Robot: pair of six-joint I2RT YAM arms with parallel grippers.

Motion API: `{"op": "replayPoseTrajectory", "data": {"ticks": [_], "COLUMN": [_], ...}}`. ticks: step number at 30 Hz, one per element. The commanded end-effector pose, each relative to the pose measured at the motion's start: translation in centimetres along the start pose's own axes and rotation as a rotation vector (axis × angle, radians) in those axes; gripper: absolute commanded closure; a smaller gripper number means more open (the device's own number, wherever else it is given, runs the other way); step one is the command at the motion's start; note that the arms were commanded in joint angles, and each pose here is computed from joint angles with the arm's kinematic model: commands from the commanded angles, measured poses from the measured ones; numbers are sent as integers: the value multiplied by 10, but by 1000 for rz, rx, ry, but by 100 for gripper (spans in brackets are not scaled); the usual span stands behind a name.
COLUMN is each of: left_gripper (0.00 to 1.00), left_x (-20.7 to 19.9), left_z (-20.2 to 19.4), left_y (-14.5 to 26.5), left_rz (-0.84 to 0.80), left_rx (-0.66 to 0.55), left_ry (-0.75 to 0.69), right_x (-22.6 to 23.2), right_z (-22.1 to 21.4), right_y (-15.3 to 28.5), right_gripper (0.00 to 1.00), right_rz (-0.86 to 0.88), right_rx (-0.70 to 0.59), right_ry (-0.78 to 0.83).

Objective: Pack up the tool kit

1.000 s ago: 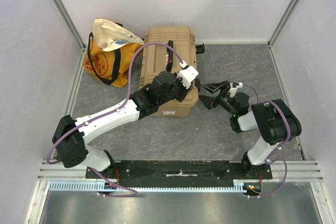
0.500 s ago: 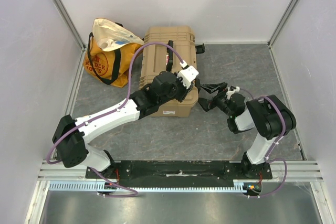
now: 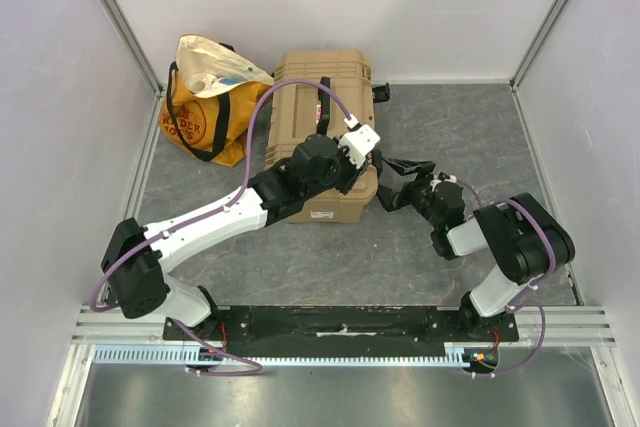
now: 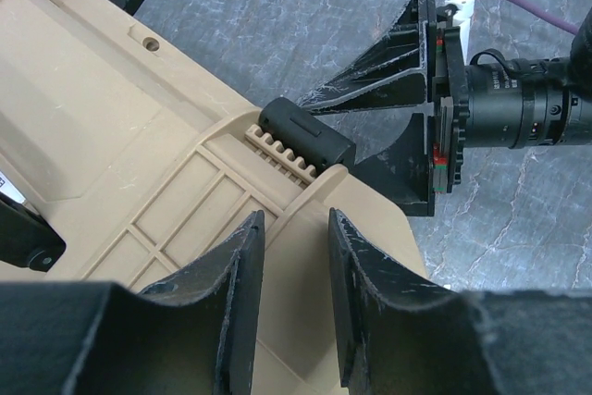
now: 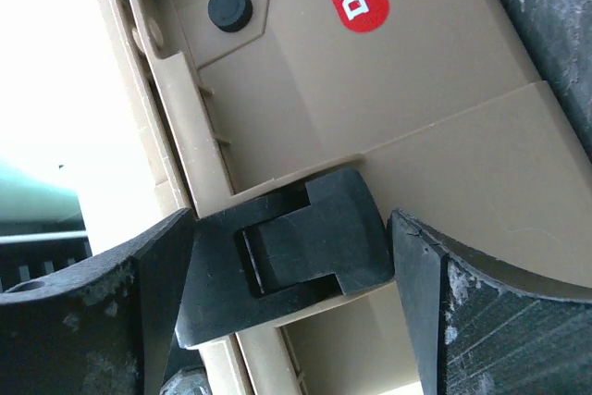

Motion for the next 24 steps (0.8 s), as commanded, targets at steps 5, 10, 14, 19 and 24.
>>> {"op": "replayPoseTrajectory", "data": {"ticks": [5,10,14,19,24], "left_gripper": [61,61,60,61,60], "left_x": [-13,-12,-12,-12,-9], "left_z": [-75,-72,-73,-73,-70], "left_y": [2,4,4,3,5], "left_rz": [-32,-27,-26,-23,2], "left_rx": [308,299,301,303,299], "left_ry": [-13,-10,-12,-11,4], "right_x": [114,107,109,107,93], "right_z": [-72,-73,-77,-81,-76], "right_y": [44,30,28,24,23], "right_gripper": [18,19,18,22,23], "right_rz": [459,291,233,206,99], "right_rx": [247,174,173,210,178], "right_ry": [139,308,382,405,491]}}
Point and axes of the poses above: each gripper's point midway between its finger pads, its own y axis back along the fingers, its own x axis along the line the jaws close on, z = x × y, the point moved 4 cm from there along y, back along the fingers, and after that the axes turned 4 degrees about -y, right-handed, at the moved point
